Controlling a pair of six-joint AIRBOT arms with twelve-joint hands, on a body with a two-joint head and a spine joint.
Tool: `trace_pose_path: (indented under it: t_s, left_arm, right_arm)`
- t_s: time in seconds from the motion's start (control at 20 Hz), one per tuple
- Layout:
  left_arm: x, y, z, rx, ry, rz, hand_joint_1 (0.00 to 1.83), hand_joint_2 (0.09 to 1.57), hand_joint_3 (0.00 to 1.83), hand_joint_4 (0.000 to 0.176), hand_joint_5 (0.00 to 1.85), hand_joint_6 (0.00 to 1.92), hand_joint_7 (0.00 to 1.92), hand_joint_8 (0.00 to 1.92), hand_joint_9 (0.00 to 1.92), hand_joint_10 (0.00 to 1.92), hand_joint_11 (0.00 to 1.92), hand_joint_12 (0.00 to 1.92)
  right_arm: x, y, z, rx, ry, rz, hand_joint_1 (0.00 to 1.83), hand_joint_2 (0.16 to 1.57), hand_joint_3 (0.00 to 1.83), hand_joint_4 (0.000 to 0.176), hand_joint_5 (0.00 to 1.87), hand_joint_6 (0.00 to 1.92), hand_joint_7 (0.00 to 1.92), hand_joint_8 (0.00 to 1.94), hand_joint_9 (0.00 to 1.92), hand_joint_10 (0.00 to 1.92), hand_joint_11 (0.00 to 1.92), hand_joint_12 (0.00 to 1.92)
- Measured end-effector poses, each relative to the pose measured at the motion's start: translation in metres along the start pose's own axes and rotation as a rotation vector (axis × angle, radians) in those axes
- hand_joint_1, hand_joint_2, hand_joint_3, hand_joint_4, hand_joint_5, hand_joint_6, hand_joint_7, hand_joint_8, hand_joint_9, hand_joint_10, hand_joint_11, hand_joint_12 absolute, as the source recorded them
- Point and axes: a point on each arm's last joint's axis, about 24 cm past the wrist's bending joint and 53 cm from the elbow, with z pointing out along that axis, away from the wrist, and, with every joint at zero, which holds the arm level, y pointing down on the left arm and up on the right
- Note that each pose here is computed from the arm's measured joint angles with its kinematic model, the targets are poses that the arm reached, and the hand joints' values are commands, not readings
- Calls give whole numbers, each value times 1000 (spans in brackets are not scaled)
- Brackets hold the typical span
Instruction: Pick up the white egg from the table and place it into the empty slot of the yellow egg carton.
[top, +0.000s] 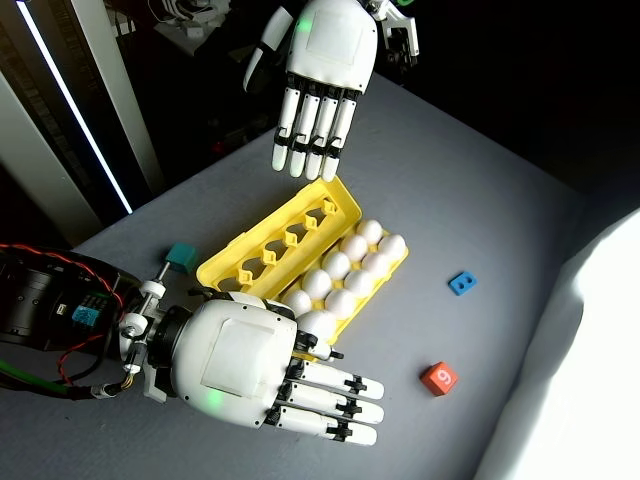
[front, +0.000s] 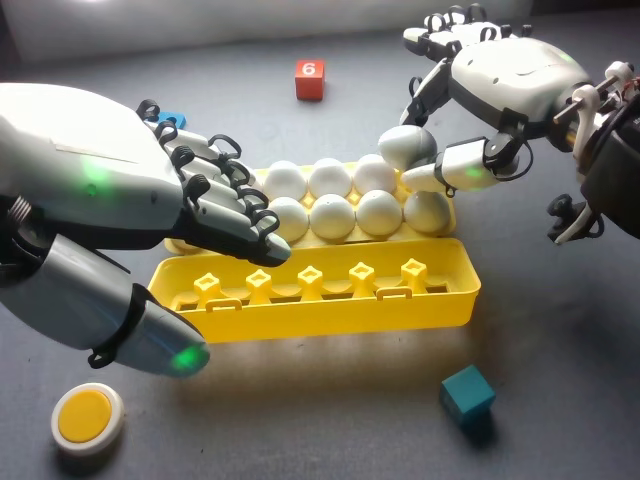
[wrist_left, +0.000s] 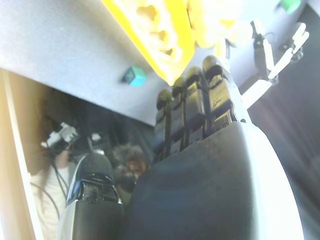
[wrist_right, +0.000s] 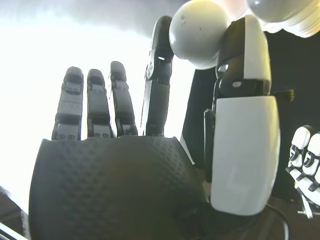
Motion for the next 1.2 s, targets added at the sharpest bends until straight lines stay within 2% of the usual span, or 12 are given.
trace_pose_path:
  t_s: [0.05,0.1,0.2,0.45,0.5,0.55,0.6,0.65,0.75,0.8,1.05,1.2]
  left_arm:
    - [0,0,0,0,-1,0,0,1250,0,0,192,3,194,4,158,5,0,292]
    - [0,0,0,0,-1,0,0,1254,1,0,194,4,194,3,156,3,0,297]
    - [0,0,0,0,-1,-2,0,1249,0,0,195,3,200,5,163,5,0,297]
    - [1,0,0,-1,2,-2,0,1245,0,0,212,5,208,4,180,5,0,363]
    - [2,1,1,-2,5,-5,0,1239,0,0,188,1,188,1,165,1,0,343]
    - [3,1,1,-4,8,-5,0,1239,0,0,203,5,202,5,176,4,0,360]
    - [5,2,1,-5,13,-5,0,1240,0,0,207,4,204,4,175,2,0,348]
    - [5,2,1,-5,15,-4,0,1241,0,0,197,1,195,1,166,1,0,325]
    - [4,2,1,-4,10,-6,0,1239,0,0,205,3,203,3,174,3,0,347]
    - [4,2,1,-5,11,-6,0,1239,0,0,204,2,206,4,178,4,0,354]
    - [3,1,1,-5,7,-5,0,1247,2,0,200,5,205,5,181,4,0,345]
    - [2,2,1,-6,4,-8,0,1247,1,0,216,6,213,5,184,3,0,369]
  right_arm:
    - [1,0,0,0,0,0,850,909,0,6,969,40,38,2,0,0,0,0]
    - [2,-1,0,1,3,0,760,930,1,72,922,18,7,0,0,0,0,0]
    - [3,-3,-1,4,4,-4,779,914,0,57,924,17,25,8,0,0,0,0]
    - [0,-6,-1,10,-2,-7,749,915,0,78,876,0,13,5,0,0,0,0]
    - [0,-7,-1,10,-2,-7,770,920,0,49,884,4,25,9,0,0,0,0]
    - [1,-8,-1,10,-3,-9,786,905,0,55,894,8,51,17,0,0,0,0]
    - [2,-9,-2,13,1,-10,761,907,0,74,878,2,44,12,0,0,0,0]
    - [3,-9,-2,15,3,-9,780,903,0,61,875,1,44,10,0,0,0,0]
    - [0,-9,-2,12,-4,-11,720,919,2,81,842,0,37,5,0,0,0,0]
    - [-3,-7,-1,11,-6,-13,732,906,0,68,857,7,59,13,0,0,0,0]
    - [-52,3,-8,9,-50,-55,727,912,0,50,841,4,77,11,0,0,0,0]
    - [-64,2,-28,26,-38,-80,699,914,0,73,853,8,79,10,0,0,0,0]
